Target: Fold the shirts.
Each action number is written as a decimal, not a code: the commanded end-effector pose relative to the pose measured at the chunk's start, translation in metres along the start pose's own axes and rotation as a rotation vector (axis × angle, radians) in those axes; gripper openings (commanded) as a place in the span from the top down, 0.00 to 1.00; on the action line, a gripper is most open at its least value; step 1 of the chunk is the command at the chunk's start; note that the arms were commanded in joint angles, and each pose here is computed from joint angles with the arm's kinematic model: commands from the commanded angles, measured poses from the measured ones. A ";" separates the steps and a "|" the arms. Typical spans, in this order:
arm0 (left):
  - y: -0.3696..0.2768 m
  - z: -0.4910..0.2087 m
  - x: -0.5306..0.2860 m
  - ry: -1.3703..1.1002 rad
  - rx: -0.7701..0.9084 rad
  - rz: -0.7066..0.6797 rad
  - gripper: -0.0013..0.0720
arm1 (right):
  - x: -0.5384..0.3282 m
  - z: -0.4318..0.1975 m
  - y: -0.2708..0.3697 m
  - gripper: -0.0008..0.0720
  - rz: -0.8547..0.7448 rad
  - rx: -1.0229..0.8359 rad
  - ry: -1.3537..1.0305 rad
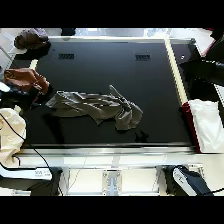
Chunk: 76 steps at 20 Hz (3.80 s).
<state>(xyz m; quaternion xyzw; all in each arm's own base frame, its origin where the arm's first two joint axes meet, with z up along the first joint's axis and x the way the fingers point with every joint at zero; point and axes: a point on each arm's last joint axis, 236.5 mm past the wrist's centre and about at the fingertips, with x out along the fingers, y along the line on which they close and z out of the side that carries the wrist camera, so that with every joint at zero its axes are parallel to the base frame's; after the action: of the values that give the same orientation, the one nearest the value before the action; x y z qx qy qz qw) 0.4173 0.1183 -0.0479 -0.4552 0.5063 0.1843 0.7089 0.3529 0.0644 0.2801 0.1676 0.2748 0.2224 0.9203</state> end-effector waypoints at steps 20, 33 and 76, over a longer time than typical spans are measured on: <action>0.004 -0.030 0.051 0.163 -0.044 -0.207 0.39 | 0.003 -0.023 0.009 0.39 0.052 0.042 0.084; -0.053 -0.017 0.051 0.116 -0.072 -0.413 0.97 | 0.043 -0.073 -0.013 0.78 0.044 0.119 0.204; -0.197 -0.120 -0.456 -0.985 0.734 -1.085 0.97 | -0.131 0.057 0.145 0.96 0.012 -0.444 -0.264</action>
<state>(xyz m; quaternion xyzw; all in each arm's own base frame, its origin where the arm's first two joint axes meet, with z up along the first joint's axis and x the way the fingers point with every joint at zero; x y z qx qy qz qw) 0.3716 0.0467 0.3528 -0.3230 -0.0059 -0.1667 0.9316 0.3099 0.1159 0.3575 0.0675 0.2068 0.3001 0.9288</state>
